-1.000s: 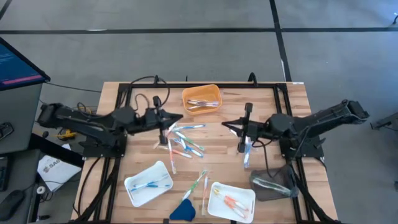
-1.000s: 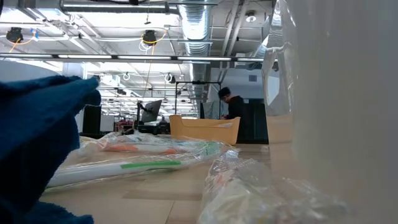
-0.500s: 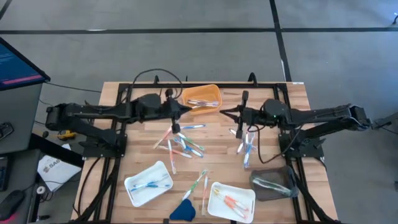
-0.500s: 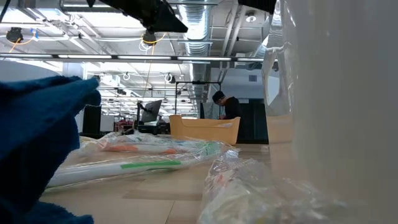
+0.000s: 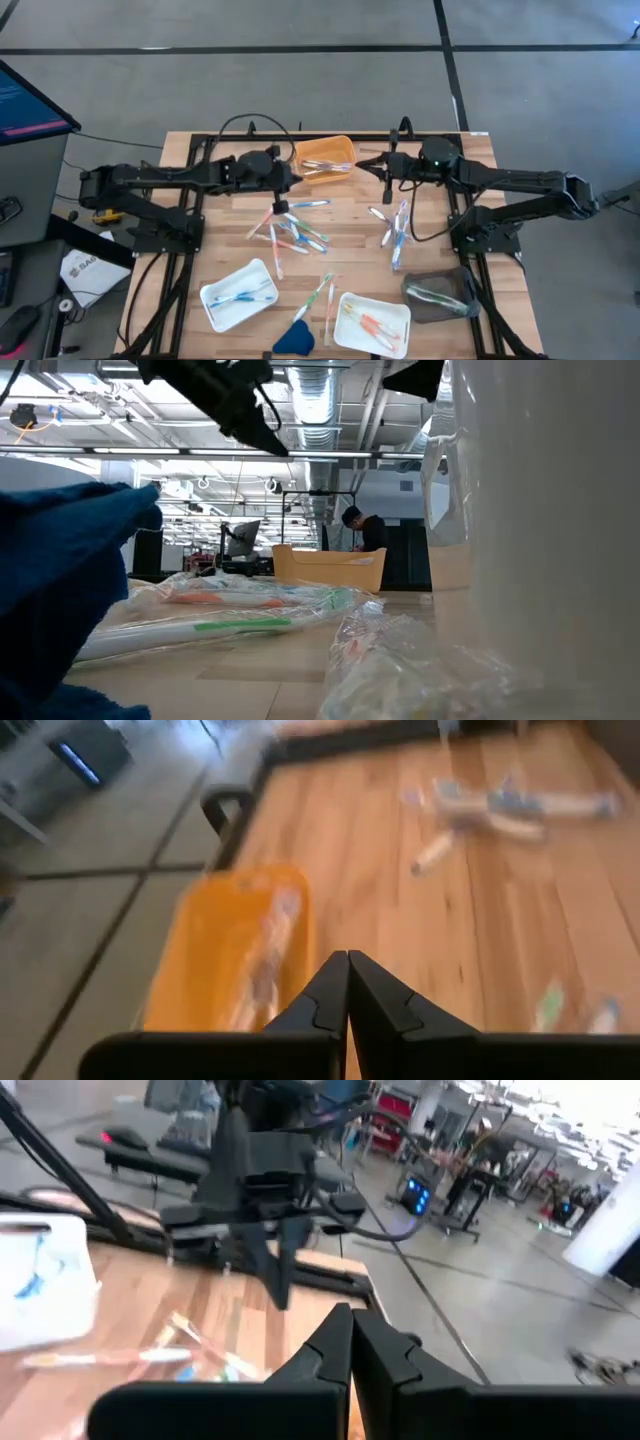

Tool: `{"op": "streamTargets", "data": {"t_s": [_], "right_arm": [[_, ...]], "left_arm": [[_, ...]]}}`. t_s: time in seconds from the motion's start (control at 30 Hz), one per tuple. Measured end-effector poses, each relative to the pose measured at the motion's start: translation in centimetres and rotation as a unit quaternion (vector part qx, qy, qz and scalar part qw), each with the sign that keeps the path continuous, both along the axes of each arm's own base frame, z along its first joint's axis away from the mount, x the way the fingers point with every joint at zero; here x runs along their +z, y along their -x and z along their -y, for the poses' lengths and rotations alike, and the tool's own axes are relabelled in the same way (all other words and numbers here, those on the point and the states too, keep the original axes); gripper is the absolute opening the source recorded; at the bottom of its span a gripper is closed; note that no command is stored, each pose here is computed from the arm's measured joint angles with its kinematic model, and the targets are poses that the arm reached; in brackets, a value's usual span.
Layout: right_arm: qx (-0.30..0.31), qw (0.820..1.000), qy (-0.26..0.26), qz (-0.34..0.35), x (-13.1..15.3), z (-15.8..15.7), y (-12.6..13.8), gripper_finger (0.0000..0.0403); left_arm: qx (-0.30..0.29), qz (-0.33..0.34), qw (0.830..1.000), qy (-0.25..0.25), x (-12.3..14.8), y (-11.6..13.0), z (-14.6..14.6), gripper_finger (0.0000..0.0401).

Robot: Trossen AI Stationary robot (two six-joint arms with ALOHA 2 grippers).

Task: Pick & Place Toothbrushes
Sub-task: Put the blue toothbrush into the left white bin

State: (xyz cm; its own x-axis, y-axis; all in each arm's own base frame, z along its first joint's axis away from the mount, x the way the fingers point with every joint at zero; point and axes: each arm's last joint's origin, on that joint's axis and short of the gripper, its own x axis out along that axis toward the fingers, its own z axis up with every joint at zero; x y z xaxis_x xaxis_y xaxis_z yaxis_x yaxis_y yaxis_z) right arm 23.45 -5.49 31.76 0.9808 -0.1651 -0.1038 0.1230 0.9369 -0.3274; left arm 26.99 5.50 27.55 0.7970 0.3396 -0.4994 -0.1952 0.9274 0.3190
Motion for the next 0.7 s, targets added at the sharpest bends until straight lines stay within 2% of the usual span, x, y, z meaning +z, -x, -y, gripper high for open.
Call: {"op": "streamTargets", "data": {"t_s": [0.23,0.47,0.7], "right_arm": [[-0.021,1.000,0.010,-0.004,0.2,1.1,0.3,0.0000],[-0.037,0.999,0.009,-0.002,0.2,2.6,0.8,0.0000],[-0.035,0.999,0.001,-0.010,0.0,3.0,0.9,0.0000]], "left_arm": [[0.000,-0.106,0.994,0.024,-4.0,-1.4,-0.3,0.0015],[0.009,-0.178,0.983,0.041,-8.4,-3.7,-1.0,0.0087],[0.011,-0.205,0.978,0.044,-10.2,-4.8,-1.3,0.0145]]}}
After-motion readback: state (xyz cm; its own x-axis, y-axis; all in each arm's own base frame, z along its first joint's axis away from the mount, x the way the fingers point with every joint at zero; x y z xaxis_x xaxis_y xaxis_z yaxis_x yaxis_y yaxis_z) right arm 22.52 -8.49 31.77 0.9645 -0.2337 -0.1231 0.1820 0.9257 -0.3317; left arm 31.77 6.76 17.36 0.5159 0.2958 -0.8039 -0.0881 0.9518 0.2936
